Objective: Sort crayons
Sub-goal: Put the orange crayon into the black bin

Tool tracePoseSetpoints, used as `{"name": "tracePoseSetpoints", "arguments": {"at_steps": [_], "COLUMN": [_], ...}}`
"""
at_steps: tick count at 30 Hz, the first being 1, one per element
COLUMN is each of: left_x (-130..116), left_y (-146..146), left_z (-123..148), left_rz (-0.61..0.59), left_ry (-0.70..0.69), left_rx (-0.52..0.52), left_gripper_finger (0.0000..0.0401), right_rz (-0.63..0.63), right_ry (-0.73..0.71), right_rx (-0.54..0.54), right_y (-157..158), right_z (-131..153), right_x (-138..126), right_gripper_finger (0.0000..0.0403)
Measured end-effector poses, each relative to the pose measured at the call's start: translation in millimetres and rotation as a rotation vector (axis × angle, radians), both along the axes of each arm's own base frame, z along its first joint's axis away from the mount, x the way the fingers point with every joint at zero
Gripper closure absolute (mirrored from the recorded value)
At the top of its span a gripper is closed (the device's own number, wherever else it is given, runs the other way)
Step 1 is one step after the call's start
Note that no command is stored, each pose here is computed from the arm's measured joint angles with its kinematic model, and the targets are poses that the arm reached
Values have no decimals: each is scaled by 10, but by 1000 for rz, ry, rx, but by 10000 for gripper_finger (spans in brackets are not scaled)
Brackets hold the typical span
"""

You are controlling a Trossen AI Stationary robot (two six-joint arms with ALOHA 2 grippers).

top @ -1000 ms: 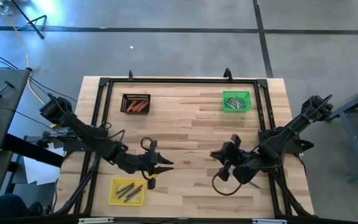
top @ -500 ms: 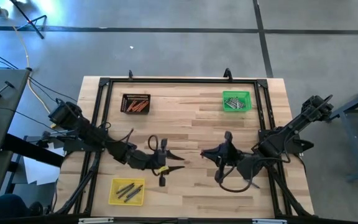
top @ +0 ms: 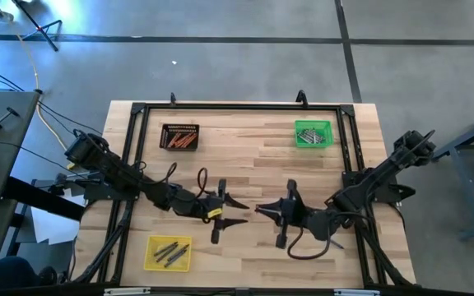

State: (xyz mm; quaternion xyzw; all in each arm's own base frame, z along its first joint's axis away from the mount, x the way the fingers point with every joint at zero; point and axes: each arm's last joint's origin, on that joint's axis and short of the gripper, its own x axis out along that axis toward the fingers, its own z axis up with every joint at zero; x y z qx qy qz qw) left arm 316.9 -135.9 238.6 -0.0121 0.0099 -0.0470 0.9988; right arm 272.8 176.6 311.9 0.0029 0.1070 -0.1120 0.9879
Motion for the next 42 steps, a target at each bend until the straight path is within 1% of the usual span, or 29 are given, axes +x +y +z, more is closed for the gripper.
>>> {"name": "tracePoseSetpoints", "arguments": {"at_steps": [7, 12, 22, 24, 26, 31, 32, 37, 39, 42], "left_x": [4, 15, 16, 18, 19, 20, 20, 20, 20, 20], "left_y": [4, 30, 37, 45, 47, 50, 50, 49, 50, 50], "left_z": [18, 19, 48, 56, 59, 59, 59, 58, 58, 57], "left_rz": [-5, 5, 15, 23, 24, 28, 28, 28, 29, 31], "left_ry": [-16, -17, -46, -53, -57, -58, -58, -57, -56, -55], "left_rx": [1, 1, -10, -12, -4, 11, 10, 9, 2, 0], "left_gripper_finger": [233, 233, 238, 252, 278, 380, 387, 394, 395, 397], "right_rz": [4, 65, 45, 49, 60, 70, 71, 71, 69, 76], "right_ry": [-31, -39, -61, -60, -59, -59, -59, -59, -61, -58], "right_rx": [24, 4, 0, 2, 4, 7, 7, 9, 20, 32], "right_y": [-77, -43, -135, -145, -143, -137, -137, -135, -135, -135], "right_z": [18, -54, -59, -59, -59, -59, -59, -59, -59, -64], "right_x": [99, 217, 315, 322, 323, 322, 322, 321, 321, 322], "right_gripper_finger": [402, 402, 402, 402, 402, 402, 402, 400, 390, 360]}}
